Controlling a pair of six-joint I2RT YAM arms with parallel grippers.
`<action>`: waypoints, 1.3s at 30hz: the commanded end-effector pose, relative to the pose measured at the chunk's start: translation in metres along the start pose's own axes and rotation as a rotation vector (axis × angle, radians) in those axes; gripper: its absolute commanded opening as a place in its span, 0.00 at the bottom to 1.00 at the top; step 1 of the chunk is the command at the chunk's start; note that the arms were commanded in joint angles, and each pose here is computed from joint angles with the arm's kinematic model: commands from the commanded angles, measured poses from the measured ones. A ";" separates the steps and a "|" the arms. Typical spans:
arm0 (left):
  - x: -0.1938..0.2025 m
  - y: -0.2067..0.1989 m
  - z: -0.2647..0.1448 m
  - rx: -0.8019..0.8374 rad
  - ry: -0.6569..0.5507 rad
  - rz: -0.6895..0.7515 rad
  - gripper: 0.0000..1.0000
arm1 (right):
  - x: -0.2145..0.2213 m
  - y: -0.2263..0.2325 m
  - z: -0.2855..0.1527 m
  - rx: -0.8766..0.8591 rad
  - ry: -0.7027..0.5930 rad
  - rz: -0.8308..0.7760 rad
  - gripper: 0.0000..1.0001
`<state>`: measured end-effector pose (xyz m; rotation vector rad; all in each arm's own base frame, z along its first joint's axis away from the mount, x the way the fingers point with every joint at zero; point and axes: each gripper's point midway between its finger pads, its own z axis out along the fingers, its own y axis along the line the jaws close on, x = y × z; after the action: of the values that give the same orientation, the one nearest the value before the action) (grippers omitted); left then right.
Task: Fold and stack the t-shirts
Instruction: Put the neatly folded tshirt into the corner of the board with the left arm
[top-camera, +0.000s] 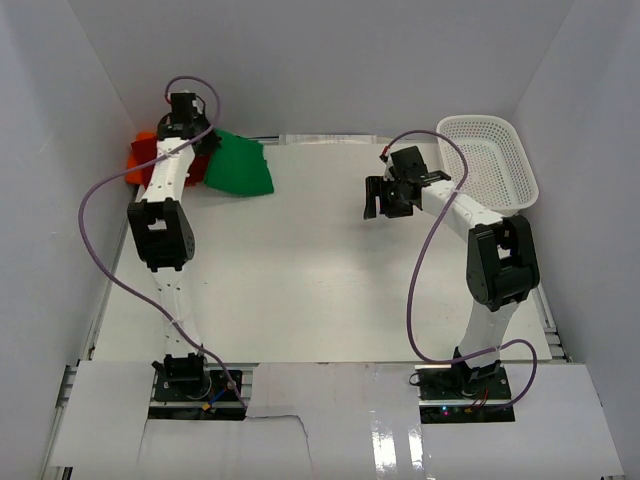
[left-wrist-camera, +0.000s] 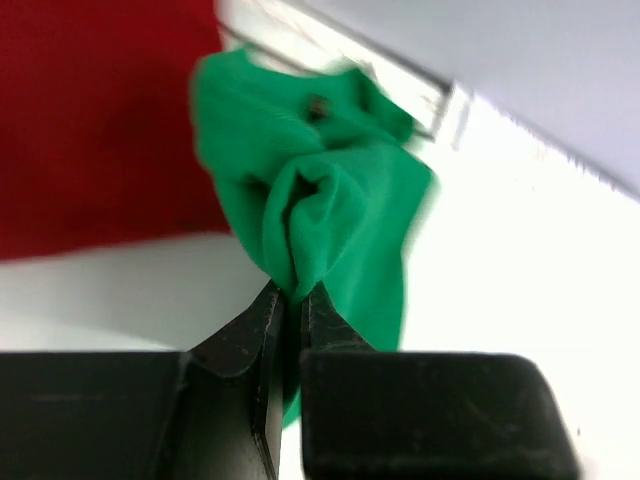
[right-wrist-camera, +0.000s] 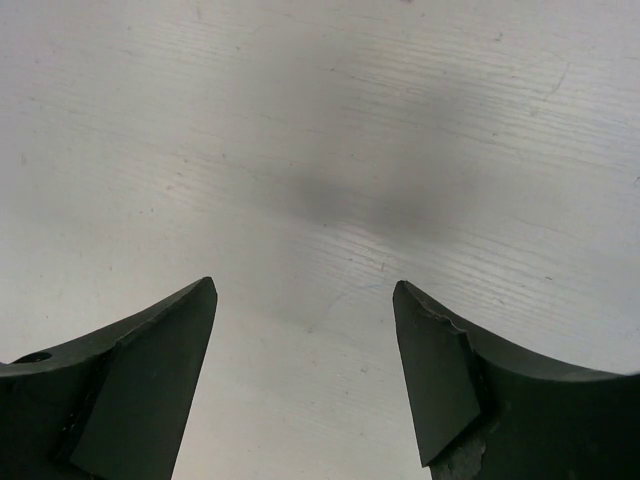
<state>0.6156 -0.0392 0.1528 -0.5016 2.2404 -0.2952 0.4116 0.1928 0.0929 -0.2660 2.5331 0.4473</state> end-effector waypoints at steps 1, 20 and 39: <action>-0.074 0.006 -0.056 0.053 -0.167 0.009 0.00 | -0.009 0.014 -0.011 -0.030 -0.045 -0.036 0.77; -0.187 0.149 -0.023 -0.025 -0.500 -0.167 0.00 | 0.003 0.043 -0.005 -0.068 0.008 -0.092 0.77; -0.138 0.089 -0.185 -0.211 -0.533 -0.030 0.98 | -0.001 0.066 -0.017 -0.108 -0.093 -0.116 0.82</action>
<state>0.5882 0.1437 0.2510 -0.7140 1.8454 0.0338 0.3791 0.2450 0.0919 -0.4370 2.5128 0.5188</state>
